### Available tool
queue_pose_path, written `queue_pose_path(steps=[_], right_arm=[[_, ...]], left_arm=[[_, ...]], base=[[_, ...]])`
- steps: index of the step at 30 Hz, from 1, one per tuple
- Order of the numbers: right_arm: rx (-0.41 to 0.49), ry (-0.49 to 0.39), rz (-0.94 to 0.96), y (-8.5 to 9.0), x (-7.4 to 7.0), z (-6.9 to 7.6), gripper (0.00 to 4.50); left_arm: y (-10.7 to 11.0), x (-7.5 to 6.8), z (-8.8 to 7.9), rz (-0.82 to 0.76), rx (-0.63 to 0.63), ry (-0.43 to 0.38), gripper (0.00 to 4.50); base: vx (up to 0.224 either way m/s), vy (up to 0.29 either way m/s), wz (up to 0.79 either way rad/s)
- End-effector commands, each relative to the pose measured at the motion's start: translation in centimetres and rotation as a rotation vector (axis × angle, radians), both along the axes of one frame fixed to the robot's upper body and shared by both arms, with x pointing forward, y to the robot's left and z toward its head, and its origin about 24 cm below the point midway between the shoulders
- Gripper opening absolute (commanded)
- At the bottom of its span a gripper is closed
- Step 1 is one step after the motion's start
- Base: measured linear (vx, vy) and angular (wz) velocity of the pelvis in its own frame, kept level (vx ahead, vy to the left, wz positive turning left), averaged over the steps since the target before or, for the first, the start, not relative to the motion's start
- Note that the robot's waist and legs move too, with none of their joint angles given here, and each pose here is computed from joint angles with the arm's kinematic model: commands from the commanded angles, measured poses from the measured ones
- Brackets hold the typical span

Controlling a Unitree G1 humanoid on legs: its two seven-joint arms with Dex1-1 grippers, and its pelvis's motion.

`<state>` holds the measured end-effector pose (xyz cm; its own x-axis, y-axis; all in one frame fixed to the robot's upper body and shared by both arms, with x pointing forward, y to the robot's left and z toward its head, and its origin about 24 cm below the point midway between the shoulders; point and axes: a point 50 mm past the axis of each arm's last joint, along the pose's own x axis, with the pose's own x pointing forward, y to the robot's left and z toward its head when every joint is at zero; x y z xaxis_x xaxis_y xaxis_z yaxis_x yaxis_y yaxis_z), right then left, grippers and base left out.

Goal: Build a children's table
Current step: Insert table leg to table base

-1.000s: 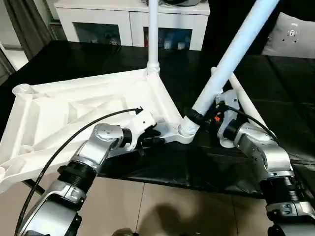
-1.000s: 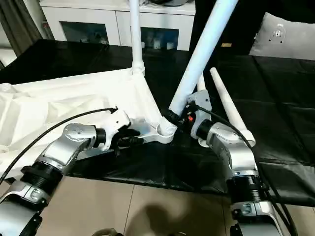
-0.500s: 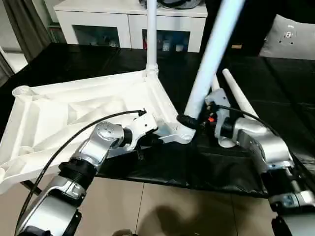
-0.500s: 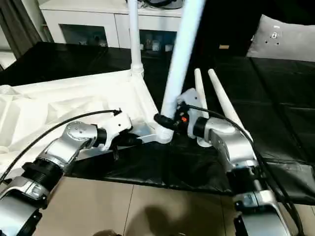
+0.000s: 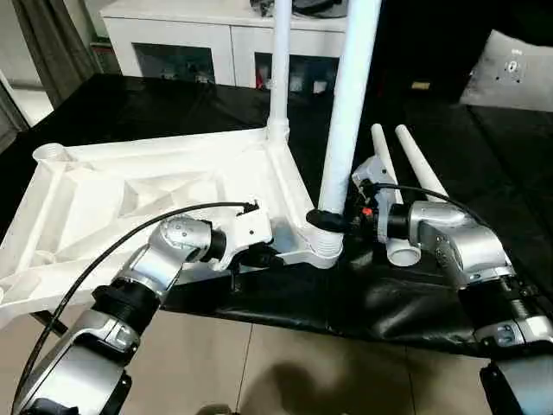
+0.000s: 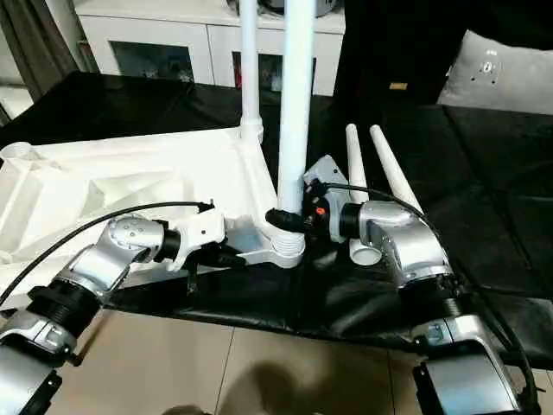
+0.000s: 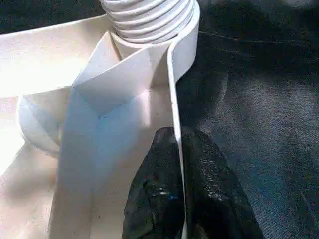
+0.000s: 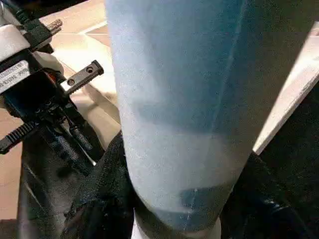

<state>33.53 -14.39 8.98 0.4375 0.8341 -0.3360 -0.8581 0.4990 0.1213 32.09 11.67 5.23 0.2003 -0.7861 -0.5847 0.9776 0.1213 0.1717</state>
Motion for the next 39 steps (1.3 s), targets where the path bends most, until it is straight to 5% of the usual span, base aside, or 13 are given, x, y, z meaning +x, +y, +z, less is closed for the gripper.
queue_pose_path(steps=[1,6,16,22,23,29,39], right_arm=[[-0.034,0.095,-0.022,-0.4,-0.5,-2.2,1.86],[0.115,0.194,-0.121,-1.4,-1.0,-3.9,1.86],[0.245,0.151,-0.273,-2.3,-2.9,-6.5,1.86],[0.171,0.06,-0.29,-2.6,-3.3,-6.7,1.86],[0.082,0.008,-0.256,-2.6,-3.4,-6.6,1.86],[-0.062,-0.05,-0.183,-2.5,-3.2,-6.4,1.86],[-0.157,0.006,-0.021,-1.7,-3.4,-6.9,1.86]], left_arm=[[-0.9,-0.3,-0.1,-0.086,0.033,-0.003,0.0],[-0.9,0.4,-0.2,0.03,-0.024,-0.002,0.0],[-1.0,0.6,-0.4,0.075,-0.072,0.018,0.0],[-0.8,0.6,-0.4,0.065,-0.056,0.021,0.0],[-0.7,0.5,-0.5,0.055,-0.045,0.022,0.0],[-0.5,0.4,-0.8,0.023,0.004,0.014,0.0],[0.2,0.9,-0.2,-0.023,0.06,-0.001,0.0]], base=[[0.0,0.0,0.0],[0.0,0.0,0.0],[0.0,0.0,0.0],[0.0,0.0,0.0],[0.0,0.0,0.0],[0.0,0.0,0.0],[0.0,0.0,0.0]])
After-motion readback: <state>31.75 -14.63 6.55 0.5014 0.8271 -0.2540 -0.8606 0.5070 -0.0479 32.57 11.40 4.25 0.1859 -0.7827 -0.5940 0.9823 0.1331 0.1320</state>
